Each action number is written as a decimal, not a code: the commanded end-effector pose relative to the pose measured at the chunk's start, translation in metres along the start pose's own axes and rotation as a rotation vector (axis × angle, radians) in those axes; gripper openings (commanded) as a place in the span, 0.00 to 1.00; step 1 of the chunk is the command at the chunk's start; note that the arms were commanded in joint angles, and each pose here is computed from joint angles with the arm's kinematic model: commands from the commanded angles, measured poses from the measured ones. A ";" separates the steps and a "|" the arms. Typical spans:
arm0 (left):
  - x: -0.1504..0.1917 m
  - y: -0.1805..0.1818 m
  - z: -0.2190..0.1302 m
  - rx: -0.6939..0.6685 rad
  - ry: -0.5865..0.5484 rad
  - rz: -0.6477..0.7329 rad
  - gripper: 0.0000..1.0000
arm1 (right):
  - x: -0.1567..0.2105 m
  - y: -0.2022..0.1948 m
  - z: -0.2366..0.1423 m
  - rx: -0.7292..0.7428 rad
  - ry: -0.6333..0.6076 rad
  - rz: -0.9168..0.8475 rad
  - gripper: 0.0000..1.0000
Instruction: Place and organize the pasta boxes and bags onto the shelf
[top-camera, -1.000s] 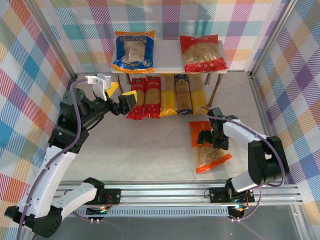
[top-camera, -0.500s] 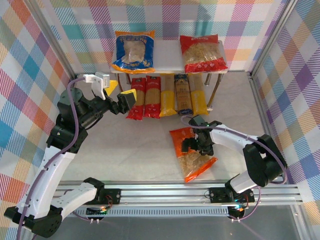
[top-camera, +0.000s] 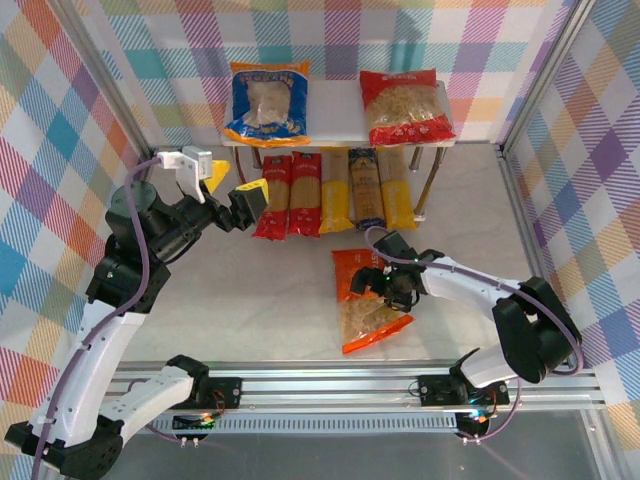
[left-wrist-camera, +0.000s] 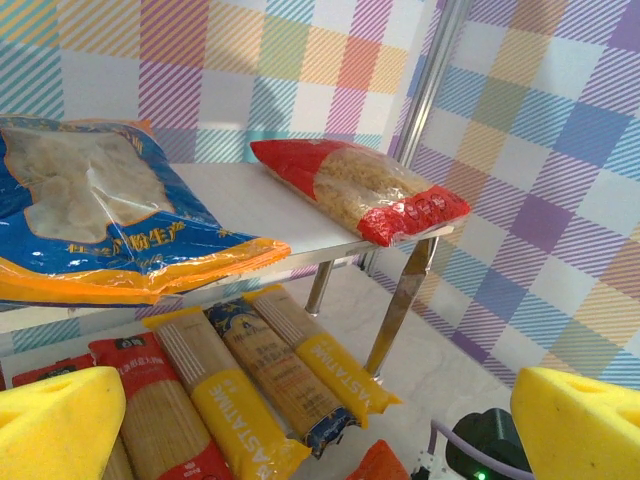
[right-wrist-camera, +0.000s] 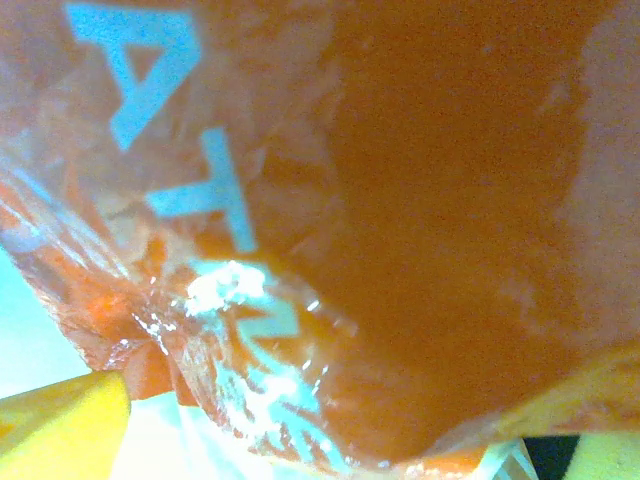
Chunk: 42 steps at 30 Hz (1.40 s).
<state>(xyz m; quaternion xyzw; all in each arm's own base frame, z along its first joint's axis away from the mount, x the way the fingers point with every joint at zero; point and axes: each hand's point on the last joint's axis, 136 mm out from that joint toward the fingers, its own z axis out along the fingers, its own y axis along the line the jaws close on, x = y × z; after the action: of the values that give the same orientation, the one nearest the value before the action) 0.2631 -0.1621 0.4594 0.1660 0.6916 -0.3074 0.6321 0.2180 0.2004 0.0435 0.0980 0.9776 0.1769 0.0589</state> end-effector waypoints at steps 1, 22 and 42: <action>-0.005 -0.004 -0.005 0.008 -0.020 0.017 0.99 | 0.008 -0.017 -0.021 0.165 -0.024 -0.107 0.99; 0.140 0.025 -0.016 -0.131 0.452 -0.212 0.96 | -0.012 0.000 0.011 0.441 -0.024 -0.284 0.99; 0.318 0.034 -0.009 -0.200 0.807 -0.424 0.92 | 0.027 -0.024 0.058 0.438 0.206 -0.351 0.79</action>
<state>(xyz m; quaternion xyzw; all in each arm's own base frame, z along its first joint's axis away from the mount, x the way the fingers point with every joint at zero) 0.2280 -0.1728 0.1468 0.0663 0.9309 -0.2581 0.2499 0.2303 0.2181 0.0280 -0.0523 0.9973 -0.0126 0.0500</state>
